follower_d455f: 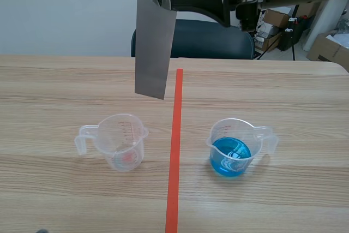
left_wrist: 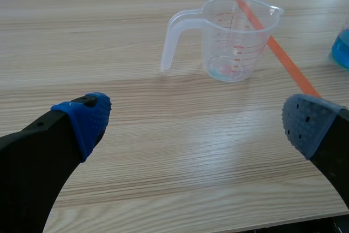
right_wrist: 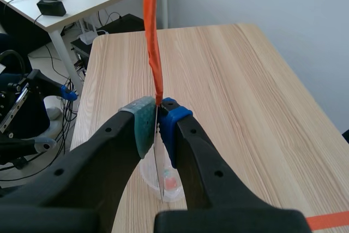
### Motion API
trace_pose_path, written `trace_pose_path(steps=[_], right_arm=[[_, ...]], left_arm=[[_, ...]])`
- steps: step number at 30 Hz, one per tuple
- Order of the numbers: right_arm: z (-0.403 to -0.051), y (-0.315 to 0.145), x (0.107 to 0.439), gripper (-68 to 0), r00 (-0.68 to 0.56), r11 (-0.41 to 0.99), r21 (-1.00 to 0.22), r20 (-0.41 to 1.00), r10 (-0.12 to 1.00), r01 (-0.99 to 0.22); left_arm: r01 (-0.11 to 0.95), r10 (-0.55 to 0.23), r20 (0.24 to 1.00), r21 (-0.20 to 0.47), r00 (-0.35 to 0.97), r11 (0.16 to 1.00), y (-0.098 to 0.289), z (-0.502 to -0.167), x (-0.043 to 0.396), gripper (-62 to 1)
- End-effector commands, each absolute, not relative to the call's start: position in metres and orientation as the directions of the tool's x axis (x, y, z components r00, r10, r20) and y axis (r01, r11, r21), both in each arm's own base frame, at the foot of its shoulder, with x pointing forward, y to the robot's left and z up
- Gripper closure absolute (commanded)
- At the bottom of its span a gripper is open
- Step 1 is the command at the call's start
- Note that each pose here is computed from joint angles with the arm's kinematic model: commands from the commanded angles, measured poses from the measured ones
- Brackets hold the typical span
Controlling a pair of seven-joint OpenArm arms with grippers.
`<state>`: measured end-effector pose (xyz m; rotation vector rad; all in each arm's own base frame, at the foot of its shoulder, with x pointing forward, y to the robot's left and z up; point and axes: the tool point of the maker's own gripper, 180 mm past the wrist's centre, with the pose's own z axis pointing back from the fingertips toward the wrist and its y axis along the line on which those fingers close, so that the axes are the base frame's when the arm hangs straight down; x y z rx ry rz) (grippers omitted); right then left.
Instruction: Do the redox reaction experiment. move the plate over the left beaker
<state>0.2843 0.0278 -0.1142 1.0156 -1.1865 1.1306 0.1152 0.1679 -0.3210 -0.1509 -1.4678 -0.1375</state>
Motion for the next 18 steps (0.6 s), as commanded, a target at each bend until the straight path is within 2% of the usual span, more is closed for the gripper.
trace_pose_path(steps=[1, 12, 18], right_arm=[[-0.1, 0.032, 0.288, -0.6, 0.007, 0.171, -0.006, 0.997, 0.074, -0.985], [-0.108, 0.071, 0.289, -0.6, -0.022, 0.169, -0.042, 0.993, 0.119, -0.985], [-0.108, 0.087, 0.294, -0.6, 0.032, 0.179, 0.016, 0.996, 0.084, -0.984]], left_arm=[[0.17, 0.015, 0.998, -0.023, 0.053, 0.985, 0.171, -0.316, 0.116, -62.3], [0.109, 0.055, 0.997, -0.049, -0.054, 0.993, 0.191, -0.333, 0.098, -62.3], [0.232, 0.058, 0.991, -0.029, -0.122, 0.972, 0.176, -0.337, 0.094, -62.3]])
